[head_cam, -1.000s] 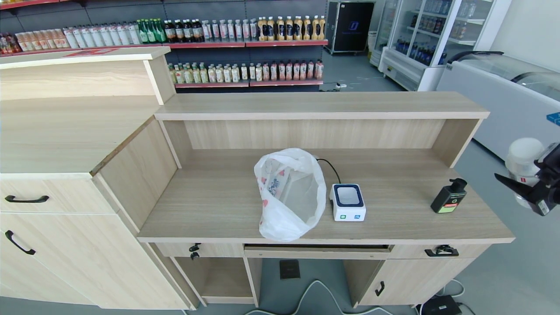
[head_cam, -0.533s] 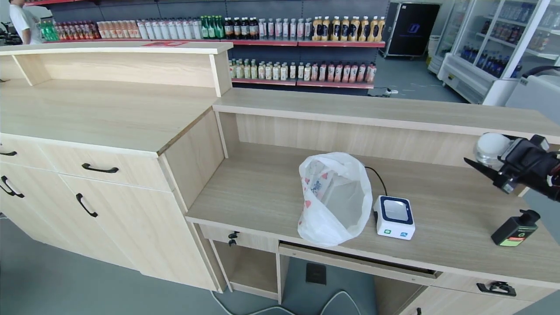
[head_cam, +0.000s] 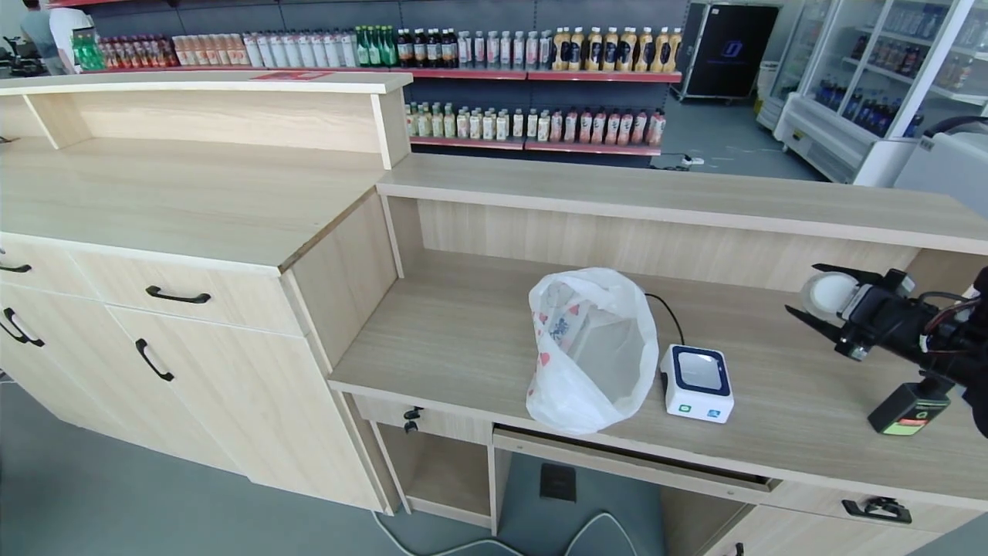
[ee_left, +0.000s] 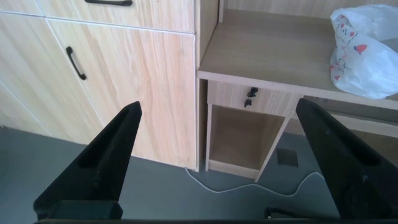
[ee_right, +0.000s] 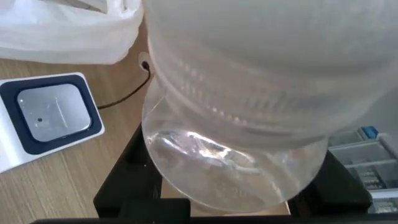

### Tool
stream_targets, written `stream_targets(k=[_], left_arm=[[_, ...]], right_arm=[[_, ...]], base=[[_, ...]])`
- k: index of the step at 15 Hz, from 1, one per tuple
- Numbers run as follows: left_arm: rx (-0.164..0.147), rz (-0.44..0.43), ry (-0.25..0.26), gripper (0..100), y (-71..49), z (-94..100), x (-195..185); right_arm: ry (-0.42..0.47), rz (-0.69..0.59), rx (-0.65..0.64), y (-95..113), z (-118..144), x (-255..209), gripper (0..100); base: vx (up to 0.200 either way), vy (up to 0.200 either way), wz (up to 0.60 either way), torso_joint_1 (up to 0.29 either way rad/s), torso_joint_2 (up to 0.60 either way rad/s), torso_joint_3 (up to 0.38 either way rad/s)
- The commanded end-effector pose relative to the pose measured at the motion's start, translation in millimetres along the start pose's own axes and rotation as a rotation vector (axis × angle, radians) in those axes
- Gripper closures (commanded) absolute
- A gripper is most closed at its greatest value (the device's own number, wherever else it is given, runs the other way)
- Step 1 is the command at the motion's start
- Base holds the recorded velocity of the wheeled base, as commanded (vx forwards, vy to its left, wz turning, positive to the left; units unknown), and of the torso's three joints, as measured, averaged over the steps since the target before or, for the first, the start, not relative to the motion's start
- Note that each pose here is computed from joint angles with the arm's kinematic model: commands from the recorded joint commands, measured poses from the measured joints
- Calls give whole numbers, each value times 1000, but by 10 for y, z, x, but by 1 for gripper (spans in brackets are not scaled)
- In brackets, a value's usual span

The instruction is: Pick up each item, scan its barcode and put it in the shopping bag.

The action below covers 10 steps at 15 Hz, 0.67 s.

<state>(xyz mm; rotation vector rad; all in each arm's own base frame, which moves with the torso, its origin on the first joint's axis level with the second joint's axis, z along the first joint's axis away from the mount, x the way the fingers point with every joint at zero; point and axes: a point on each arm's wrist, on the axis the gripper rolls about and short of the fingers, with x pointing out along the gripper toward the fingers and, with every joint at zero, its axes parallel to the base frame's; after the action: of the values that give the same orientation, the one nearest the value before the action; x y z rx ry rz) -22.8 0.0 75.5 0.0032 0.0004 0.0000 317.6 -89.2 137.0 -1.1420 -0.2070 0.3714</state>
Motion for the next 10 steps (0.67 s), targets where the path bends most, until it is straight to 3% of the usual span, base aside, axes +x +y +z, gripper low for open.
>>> stream_targets(k=[1,4,10], left_arm=[[0,0,0,0,0,0,0],[0,0,0,0,0,0,0],[0,0,0,0,0,0,0]], right_arm=[[-5,31,24,114,-69,56,100],[-70,66,28,243,-101,126,100],[-78,112,42,427,-148,201,100]], base=[[0,0,0,0,0,0],[0,0,0,0,0,0],[0,0,0,0,0,0]])
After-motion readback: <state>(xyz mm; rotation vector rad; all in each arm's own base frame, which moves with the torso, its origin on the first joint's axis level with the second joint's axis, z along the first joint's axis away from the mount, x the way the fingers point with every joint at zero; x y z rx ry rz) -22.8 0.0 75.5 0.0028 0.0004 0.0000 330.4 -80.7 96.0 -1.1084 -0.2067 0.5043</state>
